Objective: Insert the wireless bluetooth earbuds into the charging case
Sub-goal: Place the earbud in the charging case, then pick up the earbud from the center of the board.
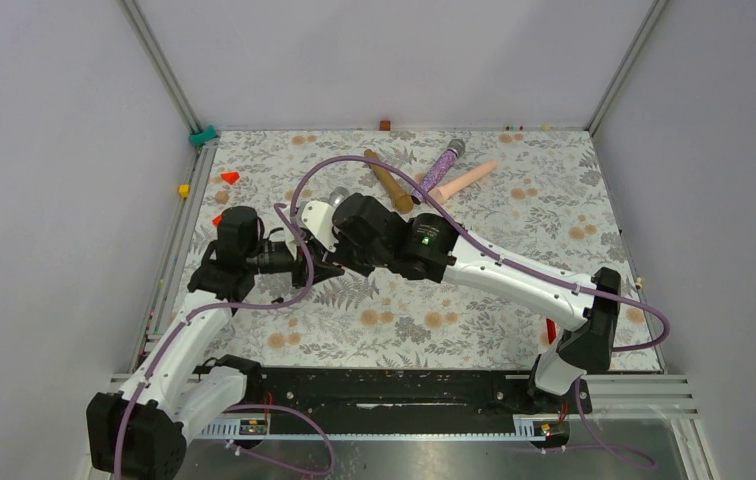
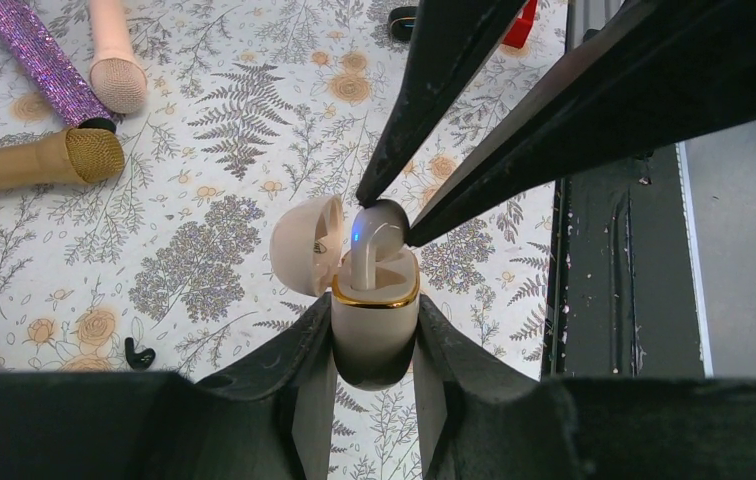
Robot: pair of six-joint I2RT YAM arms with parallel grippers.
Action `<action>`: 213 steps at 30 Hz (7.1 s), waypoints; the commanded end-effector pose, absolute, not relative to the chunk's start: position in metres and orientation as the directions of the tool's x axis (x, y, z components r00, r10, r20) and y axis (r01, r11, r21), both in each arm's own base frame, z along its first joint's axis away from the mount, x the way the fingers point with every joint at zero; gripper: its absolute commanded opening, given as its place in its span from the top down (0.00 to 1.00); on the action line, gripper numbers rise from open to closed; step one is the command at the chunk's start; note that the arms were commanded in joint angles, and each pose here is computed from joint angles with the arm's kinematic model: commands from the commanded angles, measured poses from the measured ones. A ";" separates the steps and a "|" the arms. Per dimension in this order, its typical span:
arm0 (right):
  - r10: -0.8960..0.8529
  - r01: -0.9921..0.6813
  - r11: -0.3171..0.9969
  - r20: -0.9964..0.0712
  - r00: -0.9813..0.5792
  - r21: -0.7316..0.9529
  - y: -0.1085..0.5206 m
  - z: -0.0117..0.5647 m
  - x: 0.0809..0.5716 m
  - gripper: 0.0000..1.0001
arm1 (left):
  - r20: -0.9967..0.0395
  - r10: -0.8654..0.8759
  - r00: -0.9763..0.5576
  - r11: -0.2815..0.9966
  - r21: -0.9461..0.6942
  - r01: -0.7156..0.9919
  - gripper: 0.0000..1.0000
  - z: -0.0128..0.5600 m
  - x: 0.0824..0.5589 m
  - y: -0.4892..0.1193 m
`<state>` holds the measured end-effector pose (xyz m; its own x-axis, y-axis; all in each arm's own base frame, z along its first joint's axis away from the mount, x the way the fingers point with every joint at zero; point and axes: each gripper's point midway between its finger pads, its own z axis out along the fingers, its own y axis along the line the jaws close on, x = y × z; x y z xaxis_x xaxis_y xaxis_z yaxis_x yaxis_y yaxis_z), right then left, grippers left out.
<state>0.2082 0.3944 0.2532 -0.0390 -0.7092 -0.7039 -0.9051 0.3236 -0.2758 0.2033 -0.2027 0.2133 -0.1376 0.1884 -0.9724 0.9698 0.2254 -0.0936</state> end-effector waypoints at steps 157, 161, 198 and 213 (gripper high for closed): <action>-0.957 -0.957 -0.289 0.026 0.288 -0.040 0.015 0.009 0.130 0.28 | -0.953 -0.290 0.085 0.152 0.042 0.988 0.99 0.316 0.193 -0.204; -0.935 -0.931 -0.352 -0.007 0.355 -0.097 0.022 0.002 0.131 0.29 | -0.954 -0.290 0.084 0.152 0.040 0.987 0.99 0.317 0.193 -0.204; -0.868 -0.877 -0.480 -0.128 0.480 -0.038 0.040 0.005 0.114 0.70 | -0.958 -0.272 0.089 0.167 0.044 0.985 0.97 0.317 0.196 -0.204; -0.924 -0.988 -0.143 -0.353 0.151 -0.048 0.110 0.050 0.156 0.81 | -0.959 -0.272 0.076 0.167 0.030 0.986 0.97 0.315 0.199 -0.204</action>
<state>0.1242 0.0684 0.0242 0.3460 -0.9078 -0.2372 -0.9364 -0.3499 -0.0268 0.2009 -0.2038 0.3035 0.0130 -0.2652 -0.9641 0.9848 0.1703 -0.0335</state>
